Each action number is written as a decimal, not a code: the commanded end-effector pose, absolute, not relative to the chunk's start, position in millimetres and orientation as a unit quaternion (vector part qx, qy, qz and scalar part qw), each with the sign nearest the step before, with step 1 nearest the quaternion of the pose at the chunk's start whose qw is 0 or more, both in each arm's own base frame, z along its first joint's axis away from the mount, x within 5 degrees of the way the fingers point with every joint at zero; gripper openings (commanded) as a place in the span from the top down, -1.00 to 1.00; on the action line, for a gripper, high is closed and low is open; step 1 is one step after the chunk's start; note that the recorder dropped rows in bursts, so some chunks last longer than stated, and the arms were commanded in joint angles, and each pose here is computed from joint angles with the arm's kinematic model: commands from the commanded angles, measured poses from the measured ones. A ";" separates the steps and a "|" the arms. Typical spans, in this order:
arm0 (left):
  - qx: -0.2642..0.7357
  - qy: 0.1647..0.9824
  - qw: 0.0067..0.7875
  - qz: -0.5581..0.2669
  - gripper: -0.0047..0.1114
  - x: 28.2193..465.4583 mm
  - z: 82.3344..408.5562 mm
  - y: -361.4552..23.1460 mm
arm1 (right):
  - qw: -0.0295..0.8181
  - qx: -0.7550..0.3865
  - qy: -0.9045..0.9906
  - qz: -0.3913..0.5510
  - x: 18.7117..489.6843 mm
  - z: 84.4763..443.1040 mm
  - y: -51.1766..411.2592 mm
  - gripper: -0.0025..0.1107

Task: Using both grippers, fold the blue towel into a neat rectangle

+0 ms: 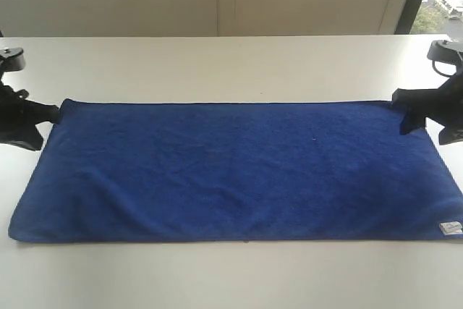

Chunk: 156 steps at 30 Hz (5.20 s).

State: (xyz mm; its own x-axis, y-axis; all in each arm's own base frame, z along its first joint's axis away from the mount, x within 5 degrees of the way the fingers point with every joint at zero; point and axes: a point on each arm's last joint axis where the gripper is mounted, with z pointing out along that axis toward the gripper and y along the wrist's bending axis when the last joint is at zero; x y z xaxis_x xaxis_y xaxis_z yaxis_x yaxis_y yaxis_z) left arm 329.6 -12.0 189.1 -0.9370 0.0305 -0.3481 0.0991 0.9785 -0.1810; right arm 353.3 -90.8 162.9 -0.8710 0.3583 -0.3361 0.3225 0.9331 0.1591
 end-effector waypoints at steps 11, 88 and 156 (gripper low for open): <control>0.035 0.968 0.224 -0.108 0.92 277.7 266.2 -2.9 | 0.165 0.134 0.977 0.017 356.9 144.3 -97.5 -0.13; 0.051 0.926 0.359 -0.100 0.92 103.4 279.0 -16.9 | 0.148 0.175 0.972 -0.056 349.2 162.0 -151.7 0.96; 0.051 0.926 0.359 -0.100 0.92 103.4 279.0 -16.9 | 0.261 -0.187 0.928 0.188 394.6 168.0 357.9 0.96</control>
